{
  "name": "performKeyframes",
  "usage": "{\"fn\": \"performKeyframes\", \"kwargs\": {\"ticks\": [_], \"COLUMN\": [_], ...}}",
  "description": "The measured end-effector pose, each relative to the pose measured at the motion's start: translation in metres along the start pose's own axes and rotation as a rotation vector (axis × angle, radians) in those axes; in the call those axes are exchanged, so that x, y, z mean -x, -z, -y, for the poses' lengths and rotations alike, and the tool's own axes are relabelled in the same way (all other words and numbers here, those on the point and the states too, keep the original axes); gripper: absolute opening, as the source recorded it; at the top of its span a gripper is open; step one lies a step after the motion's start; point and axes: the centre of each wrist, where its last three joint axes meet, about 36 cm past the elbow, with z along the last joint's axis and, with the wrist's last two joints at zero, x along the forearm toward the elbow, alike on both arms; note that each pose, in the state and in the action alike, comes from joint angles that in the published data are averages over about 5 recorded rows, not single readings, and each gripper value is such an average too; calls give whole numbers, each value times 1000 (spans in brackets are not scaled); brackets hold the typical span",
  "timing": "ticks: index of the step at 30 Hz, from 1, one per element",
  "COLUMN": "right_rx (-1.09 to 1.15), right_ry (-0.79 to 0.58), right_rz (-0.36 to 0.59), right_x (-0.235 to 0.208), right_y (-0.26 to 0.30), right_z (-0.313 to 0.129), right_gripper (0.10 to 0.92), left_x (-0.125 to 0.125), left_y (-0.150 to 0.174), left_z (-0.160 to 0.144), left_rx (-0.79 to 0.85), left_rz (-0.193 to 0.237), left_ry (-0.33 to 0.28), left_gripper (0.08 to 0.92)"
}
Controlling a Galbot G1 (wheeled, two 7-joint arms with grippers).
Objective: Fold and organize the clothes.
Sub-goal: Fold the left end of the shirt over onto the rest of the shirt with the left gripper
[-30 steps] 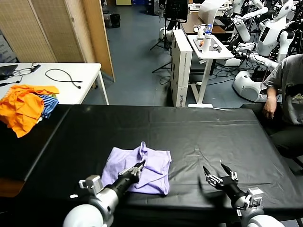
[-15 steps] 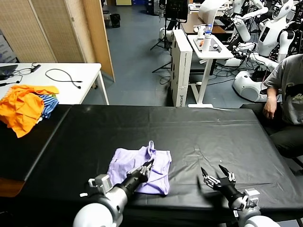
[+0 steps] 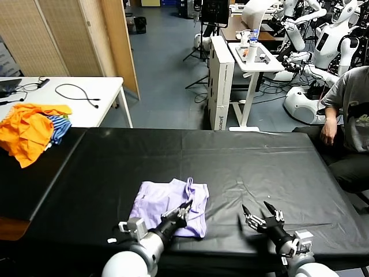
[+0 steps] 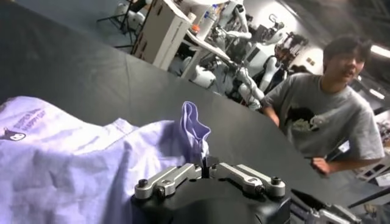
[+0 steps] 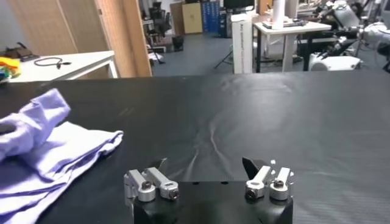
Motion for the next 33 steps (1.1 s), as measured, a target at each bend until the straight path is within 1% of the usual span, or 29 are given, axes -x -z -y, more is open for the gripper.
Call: {"fn": "performKeyframes", "kwargs": {"ticks": [1, 3, 4, 7, 8, 10, 12, 15, 20, 23, 25, 29, 33], "right_rx": [-3, -7, -9, -6, 0, 13, 16, -3, -71, -127, -172, -262, -319], "right_ry": [7, 19, 26, 52, 63, 94, 137, 220, 350, 404, 433, 486, 503], "right_rz": [-2, -4, -5, -11, -14, -22, -25, -18, 3, 18, 27, 23, -6], "right_x": [0, 0, 0, 1, 2, 4, 6, 9, 12, 13, 15, 24, 36], "right_y": [0, 1, 2, 5, 6, 11, 16, 24, 39, 49, 53, 56, 54], "right_z": [0, -1, -1, -4, -6, -10, -16, -26, -44, -57, -64, -77, -87], "right_gripper": [907, 907, 907, 907, 907, 907, 907, 907, 907, 907, 907, 907, 907], "left_x": [0, -1, -1, -3, -4, -7, -10, -16, -27, -30, -31, -34, -36], "left_y": [-1, -2, -2, 2, 4, 11, 18, 28, 37, 36, 34, 29, 25], "left_z": [2, 5, 7, 12, 12, 10, 5, -9, -32, -40, -42, -45, -47], "left_rx": [-5, -15, -20, -14, -5, 22, 49, 86, 154, 188, 200, 212, 224], "left_rz": [-1, 2, 6, 35, 49, 82, 112, 150, 188, 195, 194, 187, 179], "left_ry": [-6, -21, -30, -50, -52, -49, -33, 10, 108, 156, 178, 210, 237], "left_gripper": [430, 544, 619, 792, 834, 887, 901, 906, 907, 907, 907, 907, 907]}}
